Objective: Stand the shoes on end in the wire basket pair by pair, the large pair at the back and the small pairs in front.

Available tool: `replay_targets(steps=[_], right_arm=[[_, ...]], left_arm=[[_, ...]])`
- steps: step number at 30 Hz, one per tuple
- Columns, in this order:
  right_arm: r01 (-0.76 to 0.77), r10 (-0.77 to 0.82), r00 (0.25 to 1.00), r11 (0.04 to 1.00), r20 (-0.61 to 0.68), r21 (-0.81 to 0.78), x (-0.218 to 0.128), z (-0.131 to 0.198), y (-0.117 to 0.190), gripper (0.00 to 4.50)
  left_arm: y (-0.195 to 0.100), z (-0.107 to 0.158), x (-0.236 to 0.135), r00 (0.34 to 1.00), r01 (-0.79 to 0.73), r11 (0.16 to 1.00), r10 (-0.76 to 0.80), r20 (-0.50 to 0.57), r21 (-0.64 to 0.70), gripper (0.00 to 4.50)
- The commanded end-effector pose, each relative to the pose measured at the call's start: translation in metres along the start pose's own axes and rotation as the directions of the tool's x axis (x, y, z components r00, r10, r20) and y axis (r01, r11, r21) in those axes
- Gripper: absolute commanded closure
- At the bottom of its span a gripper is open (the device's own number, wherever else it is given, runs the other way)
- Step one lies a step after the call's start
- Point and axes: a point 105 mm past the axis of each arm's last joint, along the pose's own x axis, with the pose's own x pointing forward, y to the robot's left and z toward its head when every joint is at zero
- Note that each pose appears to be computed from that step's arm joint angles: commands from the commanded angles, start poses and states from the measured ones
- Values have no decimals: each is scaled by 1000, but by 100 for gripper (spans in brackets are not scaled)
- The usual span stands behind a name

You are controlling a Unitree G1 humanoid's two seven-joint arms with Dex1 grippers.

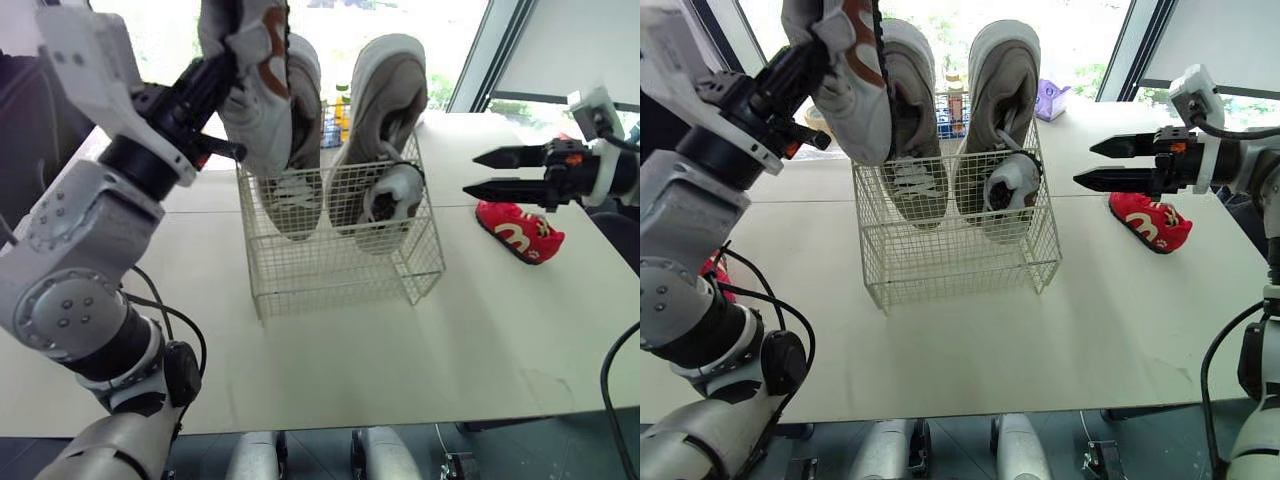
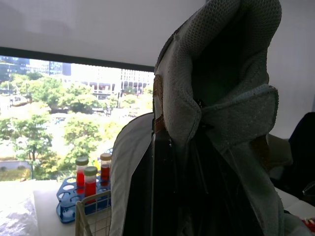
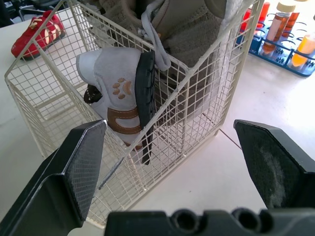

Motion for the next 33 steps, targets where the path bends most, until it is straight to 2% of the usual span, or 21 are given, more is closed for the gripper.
replay_targets(steps=[1,3,6,10,15,22,26,29,33], right_arm=[[16,-15,1000,999,24,-48,-8,13,1,0],[15,-14,1000,999,21,-49,-7,12,1,0],[12,-11,1000,999,25,-48,-4,10,0,0],[11,-9,1000,999,26,-46,-2,7,-2,0],[3,-2,1000,999,29,-44,1,8,-3,0],[-4,5,999,999,35,-39,6,10,-4,0],[-6,8,999,999,41,-36,7,10,-4,0],[-8,9,999,1000,39,-31,6,8,-2,0],[-3,4,999,1000,41,-20,6,5,-2,0]], left_arm=[[10,34,-1,992,-33,999,30,122,23,448],[11,42,-1,990,-6,1000,9,143,-18,448],[-8,20,-7,994,89,993,-84,67,-78,448],[-14,-8,-21,997,72,985,-72,3,-158,448],[-11,-47,-39,993,9,991,-25,-118,-132,448],[-15,-81,-36,989,-8,1000,5,-148,-23,448],[-6,-82,-28,994,-61,997,64,-88,43,448],[-2,-70,-18,996,-86,993,88,-24,78,448],[-2,-61,-14,996,-86,993,85,9,80,448]])
